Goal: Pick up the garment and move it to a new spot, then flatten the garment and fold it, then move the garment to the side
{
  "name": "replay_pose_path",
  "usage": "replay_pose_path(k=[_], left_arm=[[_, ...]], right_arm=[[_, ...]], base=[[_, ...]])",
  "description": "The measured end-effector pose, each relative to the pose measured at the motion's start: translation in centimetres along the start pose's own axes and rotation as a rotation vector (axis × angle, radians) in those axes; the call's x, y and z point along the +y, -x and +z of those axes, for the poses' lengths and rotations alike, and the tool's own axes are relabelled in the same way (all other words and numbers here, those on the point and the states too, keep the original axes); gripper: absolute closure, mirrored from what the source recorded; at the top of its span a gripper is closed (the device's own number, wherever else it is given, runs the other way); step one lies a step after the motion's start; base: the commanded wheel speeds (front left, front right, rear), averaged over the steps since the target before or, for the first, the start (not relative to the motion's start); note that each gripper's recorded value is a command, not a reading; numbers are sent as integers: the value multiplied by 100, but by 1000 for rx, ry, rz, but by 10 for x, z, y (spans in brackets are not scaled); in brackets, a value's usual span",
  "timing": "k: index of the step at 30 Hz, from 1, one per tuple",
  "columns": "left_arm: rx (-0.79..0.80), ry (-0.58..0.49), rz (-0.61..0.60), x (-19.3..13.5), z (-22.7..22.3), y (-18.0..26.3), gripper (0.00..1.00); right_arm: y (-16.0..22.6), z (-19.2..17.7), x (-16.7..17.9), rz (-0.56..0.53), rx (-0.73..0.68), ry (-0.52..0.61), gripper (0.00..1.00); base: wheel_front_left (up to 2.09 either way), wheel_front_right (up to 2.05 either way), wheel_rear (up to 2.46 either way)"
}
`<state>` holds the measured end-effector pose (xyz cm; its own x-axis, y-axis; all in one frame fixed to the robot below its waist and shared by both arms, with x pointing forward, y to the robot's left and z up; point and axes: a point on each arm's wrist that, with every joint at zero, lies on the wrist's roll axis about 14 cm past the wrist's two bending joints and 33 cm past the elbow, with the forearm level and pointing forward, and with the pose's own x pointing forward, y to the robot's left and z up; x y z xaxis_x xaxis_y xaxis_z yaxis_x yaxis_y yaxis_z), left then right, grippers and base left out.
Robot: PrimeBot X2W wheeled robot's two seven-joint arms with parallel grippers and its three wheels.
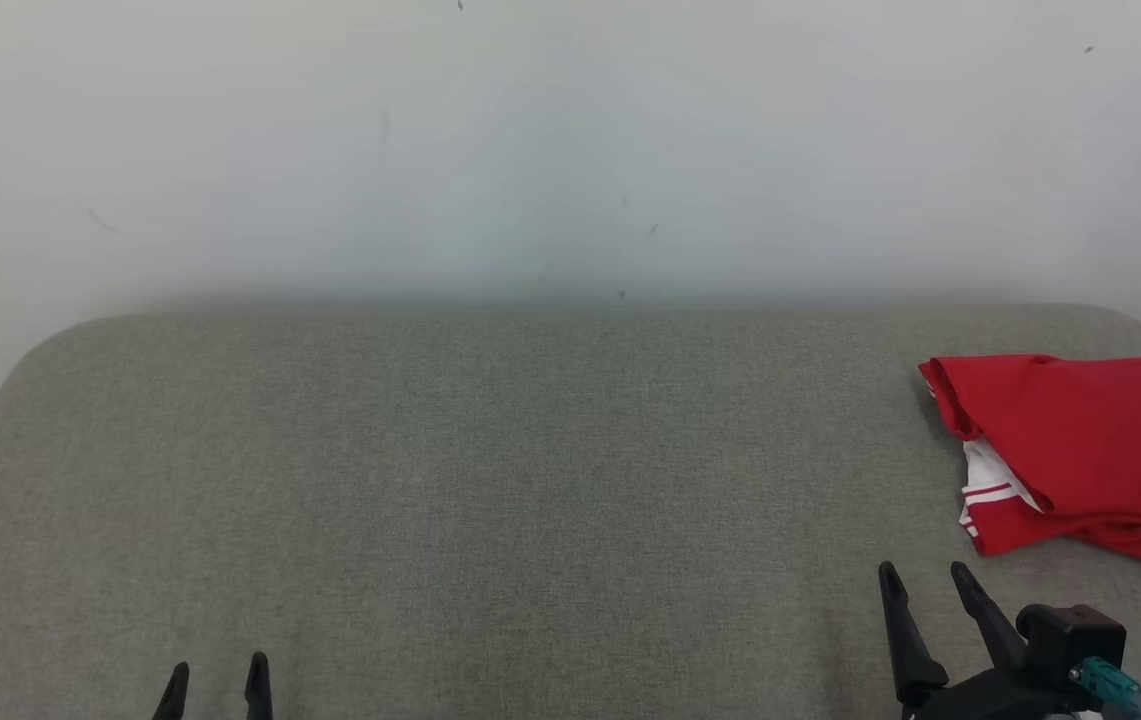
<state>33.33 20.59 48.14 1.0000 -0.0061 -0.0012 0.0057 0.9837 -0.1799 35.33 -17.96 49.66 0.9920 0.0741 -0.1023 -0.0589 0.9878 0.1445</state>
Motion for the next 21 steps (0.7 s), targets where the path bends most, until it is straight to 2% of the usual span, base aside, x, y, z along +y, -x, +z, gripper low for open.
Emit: replay_pose_path(k=[21], left_arm=[[30,5,-18,-3,-8,-6,0]], right_arm=[[-1,-3,-1,-3,10,-19,0]], base=[[0,0,0]])
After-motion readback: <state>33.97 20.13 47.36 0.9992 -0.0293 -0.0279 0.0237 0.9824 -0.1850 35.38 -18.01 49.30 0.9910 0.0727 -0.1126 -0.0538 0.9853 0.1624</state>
